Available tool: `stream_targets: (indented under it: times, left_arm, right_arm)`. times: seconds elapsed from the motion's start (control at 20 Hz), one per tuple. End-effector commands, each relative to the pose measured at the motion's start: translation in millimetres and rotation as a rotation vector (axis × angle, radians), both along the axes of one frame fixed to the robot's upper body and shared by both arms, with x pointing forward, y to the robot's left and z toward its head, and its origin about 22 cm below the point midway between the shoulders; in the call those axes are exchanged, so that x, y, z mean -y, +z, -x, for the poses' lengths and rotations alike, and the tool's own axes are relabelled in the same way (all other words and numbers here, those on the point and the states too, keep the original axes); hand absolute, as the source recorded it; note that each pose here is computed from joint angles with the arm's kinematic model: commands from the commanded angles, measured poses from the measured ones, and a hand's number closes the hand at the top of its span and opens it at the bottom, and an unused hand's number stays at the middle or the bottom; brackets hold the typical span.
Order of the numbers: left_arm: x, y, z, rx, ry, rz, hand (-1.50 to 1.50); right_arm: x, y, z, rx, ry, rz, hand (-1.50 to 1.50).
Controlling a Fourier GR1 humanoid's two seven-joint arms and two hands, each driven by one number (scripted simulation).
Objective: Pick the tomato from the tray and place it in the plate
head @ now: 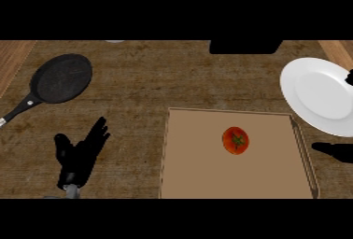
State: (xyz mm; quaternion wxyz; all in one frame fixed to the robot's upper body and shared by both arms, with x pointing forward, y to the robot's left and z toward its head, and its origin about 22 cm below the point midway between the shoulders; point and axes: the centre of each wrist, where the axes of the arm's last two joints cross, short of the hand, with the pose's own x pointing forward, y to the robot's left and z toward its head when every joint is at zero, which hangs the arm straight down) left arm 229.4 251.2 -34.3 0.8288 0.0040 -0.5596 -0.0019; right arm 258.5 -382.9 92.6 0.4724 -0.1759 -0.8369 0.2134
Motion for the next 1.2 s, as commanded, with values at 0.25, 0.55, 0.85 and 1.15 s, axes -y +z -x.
stream_targets:
  times: [0.25,0.55,0.85,1.15]
  left_arm:
    - [6.2,4.0,-13.8,0.005,-0.011,-0.006,0.00]
    - [7.0,-3.1,-18.0,-0.003,0.010,0.004,0.00]
    - [20.4,2.0,-6.6,-0.005,-0.018,0.000,0.00]
    - [14.5,0.5,14.1,-0.013,0.006,-0.005,0.00]
  right_arm:
    - [-54.3,31.9,15.5,-0.176,0.018,0.361,-1.50]
    - [-101.4,7.4,33.1,-0.246,-0.002,0.427,-1.50]
    - [-139.7,-2.5,19.8,-0.293,-0.058,0.489,-1.50]
    - [-166.9,-18.4,22.9,-0.391,-0.004,0.496,-1.50]
